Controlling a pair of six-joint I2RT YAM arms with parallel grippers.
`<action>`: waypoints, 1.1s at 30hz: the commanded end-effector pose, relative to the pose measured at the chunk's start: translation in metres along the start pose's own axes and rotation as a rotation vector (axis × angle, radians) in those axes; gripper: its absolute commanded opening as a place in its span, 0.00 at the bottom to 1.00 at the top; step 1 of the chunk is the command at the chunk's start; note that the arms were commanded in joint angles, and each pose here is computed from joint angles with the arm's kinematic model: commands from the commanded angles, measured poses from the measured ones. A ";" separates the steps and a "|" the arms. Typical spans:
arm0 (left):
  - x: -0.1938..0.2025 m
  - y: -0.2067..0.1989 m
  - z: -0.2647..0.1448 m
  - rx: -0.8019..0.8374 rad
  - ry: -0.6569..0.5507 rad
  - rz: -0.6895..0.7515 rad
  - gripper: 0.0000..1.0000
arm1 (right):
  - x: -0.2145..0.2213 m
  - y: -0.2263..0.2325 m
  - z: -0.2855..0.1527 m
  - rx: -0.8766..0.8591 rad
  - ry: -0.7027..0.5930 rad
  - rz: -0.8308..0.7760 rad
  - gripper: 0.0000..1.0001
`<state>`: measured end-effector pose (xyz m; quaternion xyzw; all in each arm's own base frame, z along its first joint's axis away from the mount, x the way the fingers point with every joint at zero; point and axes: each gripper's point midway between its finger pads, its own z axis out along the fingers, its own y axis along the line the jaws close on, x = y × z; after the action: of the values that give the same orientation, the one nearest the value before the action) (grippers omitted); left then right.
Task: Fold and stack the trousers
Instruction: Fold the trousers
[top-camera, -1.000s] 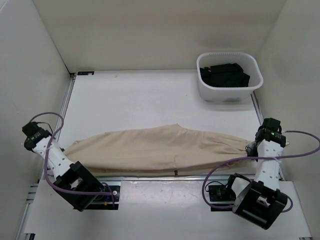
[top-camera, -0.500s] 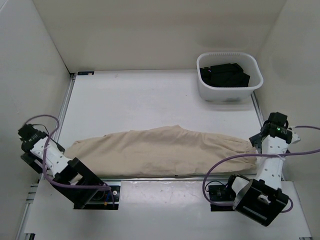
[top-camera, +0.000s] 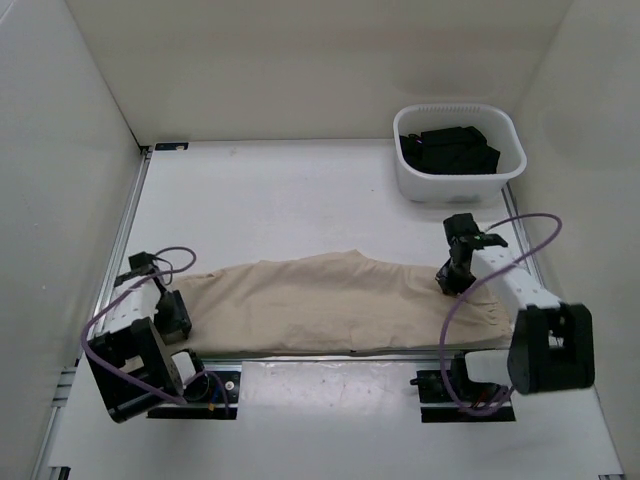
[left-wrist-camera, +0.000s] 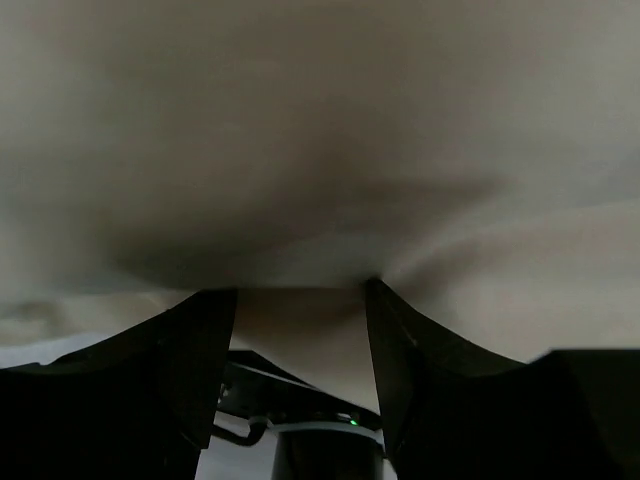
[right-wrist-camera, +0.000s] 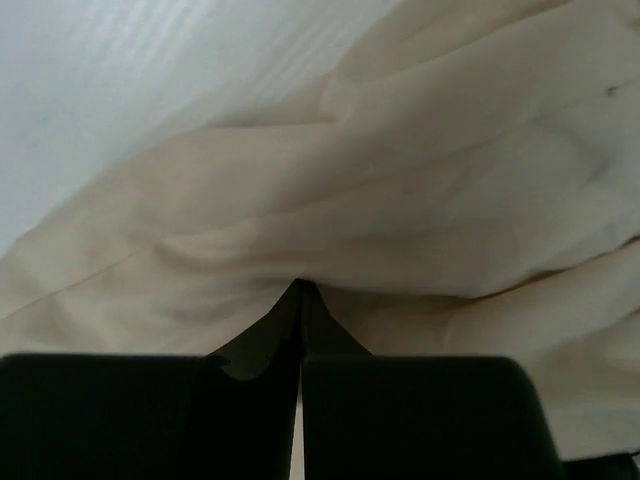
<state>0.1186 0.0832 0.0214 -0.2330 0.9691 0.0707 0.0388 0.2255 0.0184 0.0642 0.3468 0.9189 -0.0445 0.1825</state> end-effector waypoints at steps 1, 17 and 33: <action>-0.020 0.004 0.011 -0.110 -0.111 0.079 0.66 | 0.000 0.012 0.029 0.004 0.025 0.106 0.00; -0.185 -0.042 0.024 -0.118 -0.299 0.142 0.69 | -0.109 0.058 0.083 0.068 0.027 0.104 0.03; -0.111 -0.040 0.035 -0.132 -0.169 0.220 0.75 | -0.065 -0.037 -0.020 -0.049 -0.067 0.395 0.99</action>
<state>0.2743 0.1186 0.0212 -0.1293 0.9606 0.1821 0.1653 0.2678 -0.0556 0.1406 0.4817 0.8287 0.0082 0.2849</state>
